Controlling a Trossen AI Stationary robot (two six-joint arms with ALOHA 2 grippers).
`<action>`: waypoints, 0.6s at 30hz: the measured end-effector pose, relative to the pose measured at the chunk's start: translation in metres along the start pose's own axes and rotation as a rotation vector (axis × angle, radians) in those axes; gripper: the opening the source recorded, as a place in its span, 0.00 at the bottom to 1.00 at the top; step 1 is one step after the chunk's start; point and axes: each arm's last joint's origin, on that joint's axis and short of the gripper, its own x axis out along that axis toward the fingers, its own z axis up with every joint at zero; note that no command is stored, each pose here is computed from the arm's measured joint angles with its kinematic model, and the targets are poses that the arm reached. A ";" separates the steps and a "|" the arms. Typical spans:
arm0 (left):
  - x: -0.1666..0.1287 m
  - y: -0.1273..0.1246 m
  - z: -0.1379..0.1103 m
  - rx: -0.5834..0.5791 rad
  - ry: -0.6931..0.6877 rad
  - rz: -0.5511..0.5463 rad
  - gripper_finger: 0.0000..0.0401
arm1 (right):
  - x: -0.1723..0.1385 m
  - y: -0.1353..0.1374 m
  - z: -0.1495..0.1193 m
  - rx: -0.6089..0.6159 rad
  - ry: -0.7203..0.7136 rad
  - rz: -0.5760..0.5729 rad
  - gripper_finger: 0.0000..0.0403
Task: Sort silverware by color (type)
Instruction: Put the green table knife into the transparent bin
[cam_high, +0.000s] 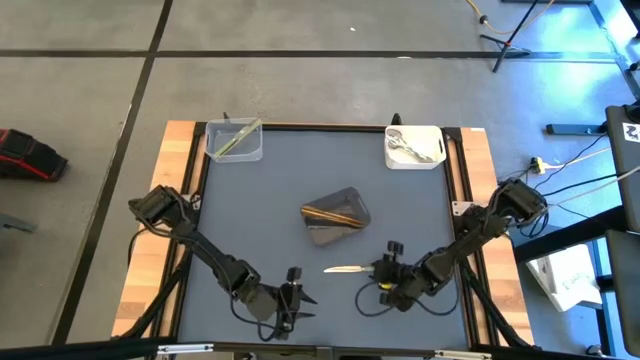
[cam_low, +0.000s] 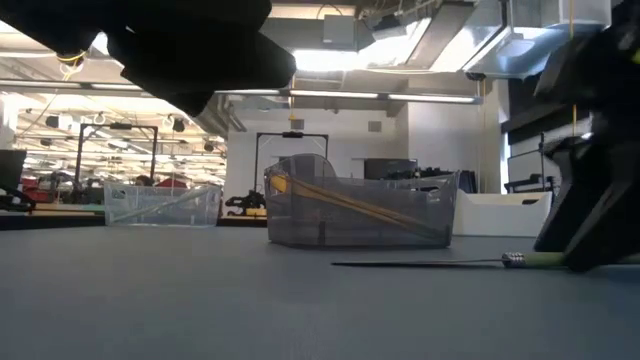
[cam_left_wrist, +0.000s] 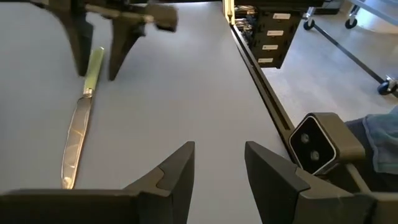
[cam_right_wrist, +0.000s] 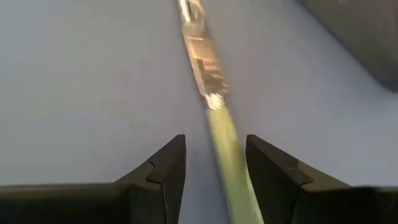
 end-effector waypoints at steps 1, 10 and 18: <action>0.000 -0.001 0.000 0.001 -0.001 -0.001 0.34 | 0.003 -0.003 -0.001 0.002 0.016 -0.007 0.38; -0.002 -0.005 -0.002 0.000 0.000 -0.009 0.34 | 0.017 -0.014 0.000 0.035 0.094 0.011 0.36; -0.002 -0.004 -0.001 0.001 0.000 -0.009 0.34 | 0.017 -0.014 -0.002 0.027 0.098 0.008 0.10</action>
